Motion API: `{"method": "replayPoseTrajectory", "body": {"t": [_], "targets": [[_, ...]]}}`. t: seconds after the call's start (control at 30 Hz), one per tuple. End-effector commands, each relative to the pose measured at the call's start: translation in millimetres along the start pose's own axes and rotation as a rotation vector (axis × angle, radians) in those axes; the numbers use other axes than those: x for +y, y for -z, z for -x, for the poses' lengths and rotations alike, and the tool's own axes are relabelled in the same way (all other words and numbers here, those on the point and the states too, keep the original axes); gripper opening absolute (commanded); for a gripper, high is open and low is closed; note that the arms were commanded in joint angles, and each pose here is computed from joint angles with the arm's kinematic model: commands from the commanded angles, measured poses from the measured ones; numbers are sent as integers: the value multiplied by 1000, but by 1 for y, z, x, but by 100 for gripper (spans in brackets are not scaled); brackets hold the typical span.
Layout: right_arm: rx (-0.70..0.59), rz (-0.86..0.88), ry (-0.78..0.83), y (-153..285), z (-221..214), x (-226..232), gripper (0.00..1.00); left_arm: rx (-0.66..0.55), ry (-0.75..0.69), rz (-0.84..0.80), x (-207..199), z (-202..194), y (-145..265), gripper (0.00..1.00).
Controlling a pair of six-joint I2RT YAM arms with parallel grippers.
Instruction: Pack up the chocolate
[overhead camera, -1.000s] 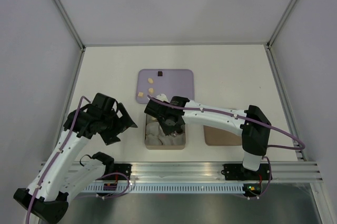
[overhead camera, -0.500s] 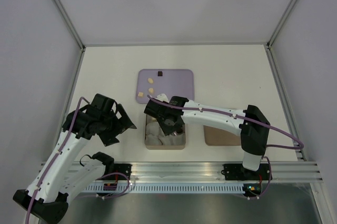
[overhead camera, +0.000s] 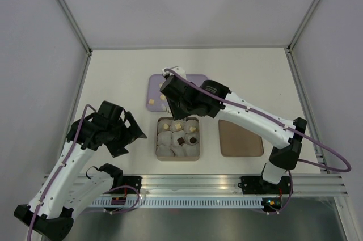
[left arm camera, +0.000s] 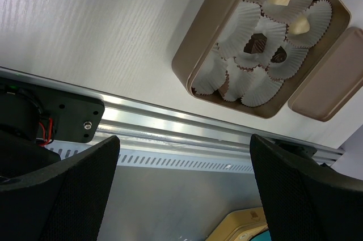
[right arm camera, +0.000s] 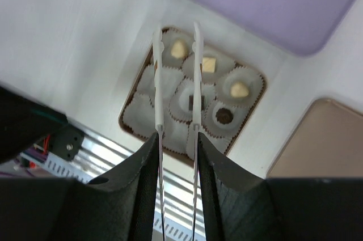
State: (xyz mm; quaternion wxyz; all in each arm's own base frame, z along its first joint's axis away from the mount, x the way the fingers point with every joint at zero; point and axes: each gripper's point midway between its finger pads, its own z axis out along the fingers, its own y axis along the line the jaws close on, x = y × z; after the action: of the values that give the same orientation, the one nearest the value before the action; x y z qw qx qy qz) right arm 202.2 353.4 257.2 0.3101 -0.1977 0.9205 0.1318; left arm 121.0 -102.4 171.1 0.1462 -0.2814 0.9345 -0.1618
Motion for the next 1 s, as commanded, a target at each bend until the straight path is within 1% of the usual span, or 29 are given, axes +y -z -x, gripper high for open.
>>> {"method": "replayPoseTrajectory", "body": {"t": [0.0, 0.03, 0.07, 0.1, 0.13, 0.17, 0.2, 0.23, 0.27, 0.33, 0.37, 0.43, 0.53, 0.73, 0.97], "targets": [[-72, -50, -48, -15, 45, -33, 37, 3, 24, -26, -5, -1, 8, 100], [-98, -43, -41, -18, 61, -37, 37, 2, 25, -31, -6, -1, 8, 100], [-84, -59, -40, -38, 67, -43, 38, 1, 28, -32, -6, -1, 9, 100], [-103, -80, -65, -49, 82, -59, 38, -1, 26, -36, -7, 0, 10, 100], [-136, -76, -54, -51, 100, -62, 38, -6, 23, -42, -9, 1, 12, 99], [-114, -106, -43, -77, 102, -69, 38, -14, 21, -46, -10, 3, 14, 99], [-158, -114, -57, -80, 122, -76, 38, -25, 13, -50, -11, 5, 15, 100], [-161, -114, -53, -89, 128, -76, 38, -40, 10, -52, -12, 8, 17, 100], [-127, -132, -47, -116, 124, -79, 38, -50, 10, -51, -13, 10, 17, 100], [-163, -140, -73, -132, 140, -85, 40, -68, 4, -45, -11, 13, 16, 100], [-152, -155, -78, -150, 137, -88, 40, -74, 1, -50, -13, 15, 15, 100], [-167, -162, -100, -171, 141, -92, 41, -77, 5, -54, -13, 15, 12, 99], [-173, -178, -138, -193, 140, -97, 42, -84, 3, -64, -15, 17, 10, 100], [-160, -215, -162, -226, 130, -104, 44, -104, -2, -66, -14, 19, 9, 100], [-158, -240, -169, -247, 125, -110, 44, -98, -7, -59, -8, 16, 4, 99]]}}
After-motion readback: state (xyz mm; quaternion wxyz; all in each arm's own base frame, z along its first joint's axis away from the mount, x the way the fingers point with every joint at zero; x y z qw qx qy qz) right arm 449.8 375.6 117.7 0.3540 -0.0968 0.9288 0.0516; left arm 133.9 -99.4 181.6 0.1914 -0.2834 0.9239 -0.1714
